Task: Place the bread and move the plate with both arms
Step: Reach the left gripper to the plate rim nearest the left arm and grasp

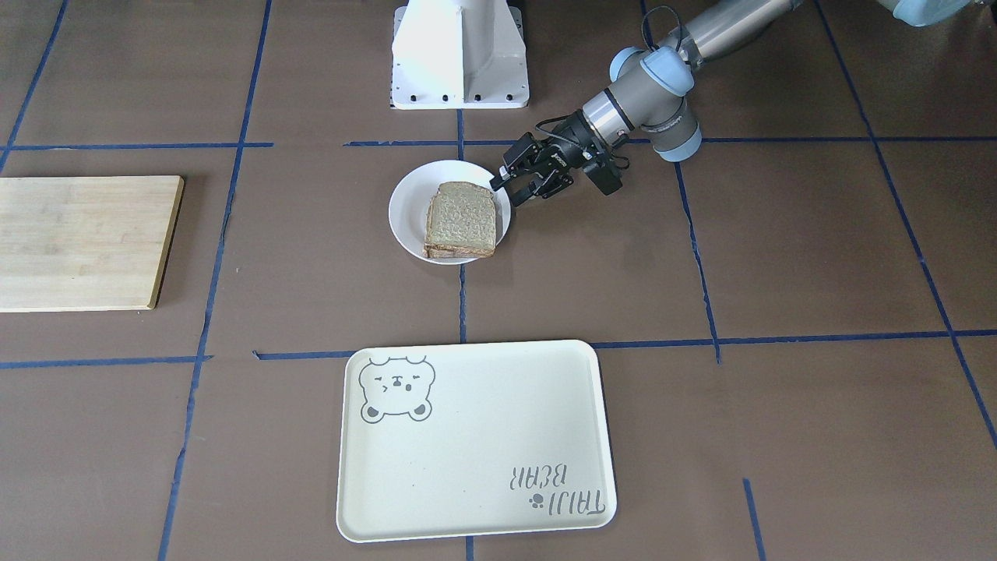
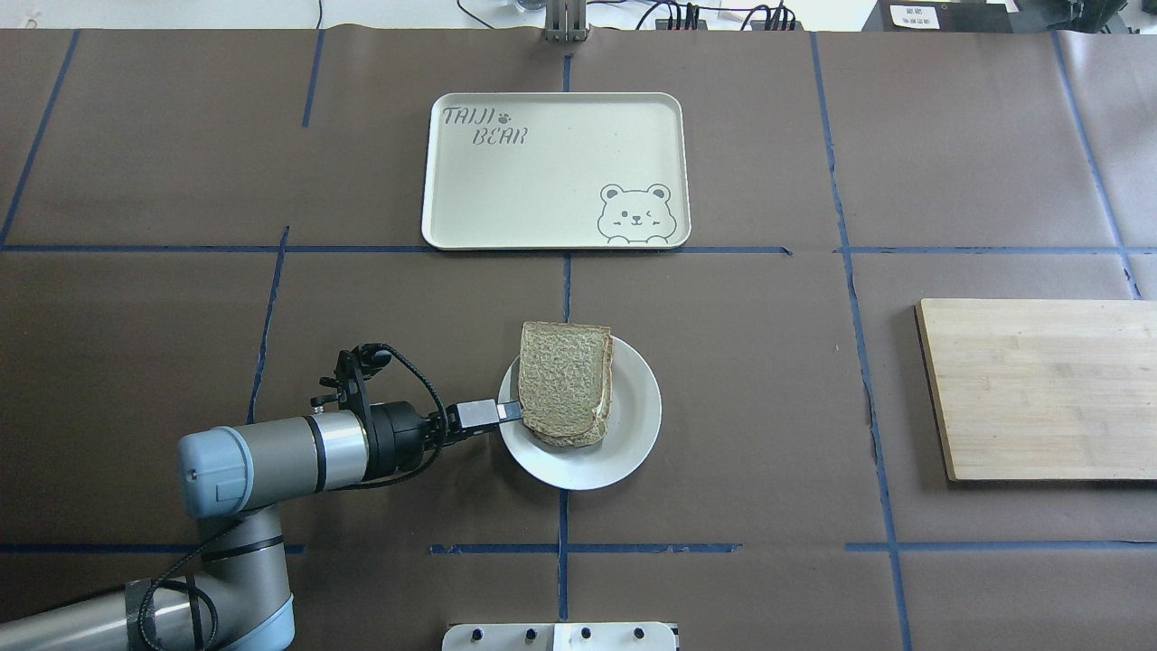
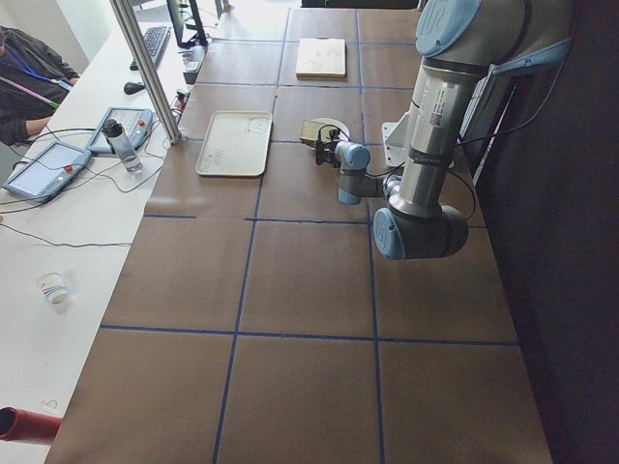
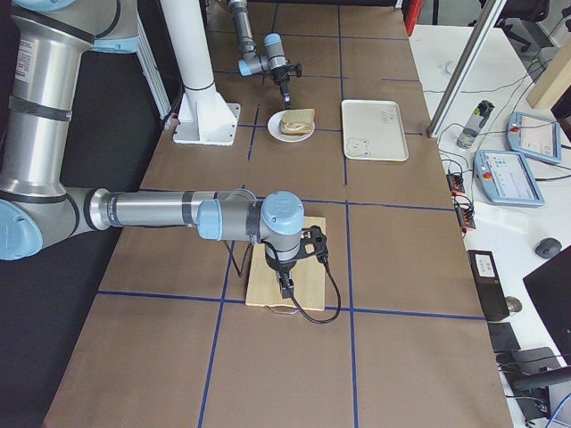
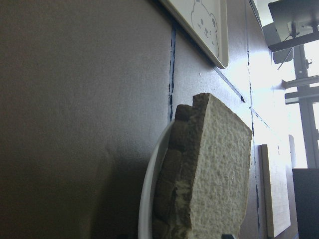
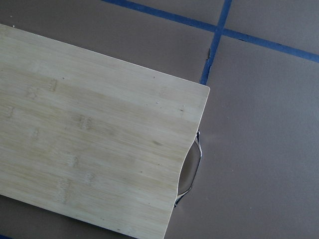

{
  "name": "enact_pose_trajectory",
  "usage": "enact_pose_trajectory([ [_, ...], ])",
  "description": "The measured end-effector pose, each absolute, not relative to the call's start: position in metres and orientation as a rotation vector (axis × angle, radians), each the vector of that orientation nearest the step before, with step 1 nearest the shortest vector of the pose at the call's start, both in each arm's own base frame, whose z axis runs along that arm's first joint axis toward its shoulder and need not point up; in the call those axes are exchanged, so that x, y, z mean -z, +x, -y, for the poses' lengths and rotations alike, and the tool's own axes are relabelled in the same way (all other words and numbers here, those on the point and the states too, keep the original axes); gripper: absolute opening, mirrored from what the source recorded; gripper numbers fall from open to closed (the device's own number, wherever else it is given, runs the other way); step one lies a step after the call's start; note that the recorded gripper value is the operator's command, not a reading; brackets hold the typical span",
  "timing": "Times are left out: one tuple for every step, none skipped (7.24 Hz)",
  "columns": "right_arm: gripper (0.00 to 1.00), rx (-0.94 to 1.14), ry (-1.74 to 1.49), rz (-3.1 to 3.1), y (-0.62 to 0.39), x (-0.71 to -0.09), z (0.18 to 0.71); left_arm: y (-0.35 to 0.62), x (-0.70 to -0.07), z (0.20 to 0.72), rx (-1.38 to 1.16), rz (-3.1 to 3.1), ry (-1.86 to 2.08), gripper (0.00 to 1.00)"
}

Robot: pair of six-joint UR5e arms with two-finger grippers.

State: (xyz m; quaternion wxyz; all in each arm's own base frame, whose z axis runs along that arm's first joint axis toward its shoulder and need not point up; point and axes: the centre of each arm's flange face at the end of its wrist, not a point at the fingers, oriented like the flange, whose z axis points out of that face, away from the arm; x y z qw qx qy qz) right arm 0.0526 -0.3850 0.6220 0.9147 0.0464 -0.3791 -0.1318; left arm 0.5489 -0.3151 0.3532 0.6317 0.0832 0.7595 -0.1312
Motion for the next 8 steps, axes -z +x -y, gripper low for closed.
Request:
enact_pose_trajectory([
  [1.00, 0.271, 0.095, 0.781, 0.053, -0.622, 0.385, 0.551, -0.355, 0.315, 0.300, -1.733, 0.189, 0.56],
  [1.00, 0.271, 0.095, 0.780, 0.053, -0.622, 0.385, 0.553, -0.356, 0.316, 0.302, -1.730, 0.187, 0.53],
  [1.00, 0.271, 0.094, 0.779, 0.053, -0.622, 0.385, 0.554, -0.356, 0.316, 0.308, -1.731, 0.180, 0.47],
  [1.00, 0.271, 0.093, 0.778, 0.053, -0.623, 0.385, 0.557, -0.356, 0.316, 0.315, -1.732, 0.170, 0.40],
  [1.00, 0.270, 0.091, 0.778, 0.053, -0.624, 0.385, 0.560, -0.355, 0.317, 0.318, -1.732, 0.164, 0.36],
  [1.00, 0.270, 0.089, 0.777, 0.053, -0.626, 0.385, 0.564, -0.354, 0.318, 0.320, -1.731, 0.162, 0.34],
  [1.00, 0.269, 0.087, 0.777, 0.053, -0.627, 0.385, 0.568, -0.353, 0.319, 0.320, -1.729, 0.161, 0.26],
  [1.00, 0.269, 0.086, 0.777, 0.053, -0.627, 0.384, 0.570, -0.352, 0.319, 0.321, -1.729, 0.161, 0.13],
])
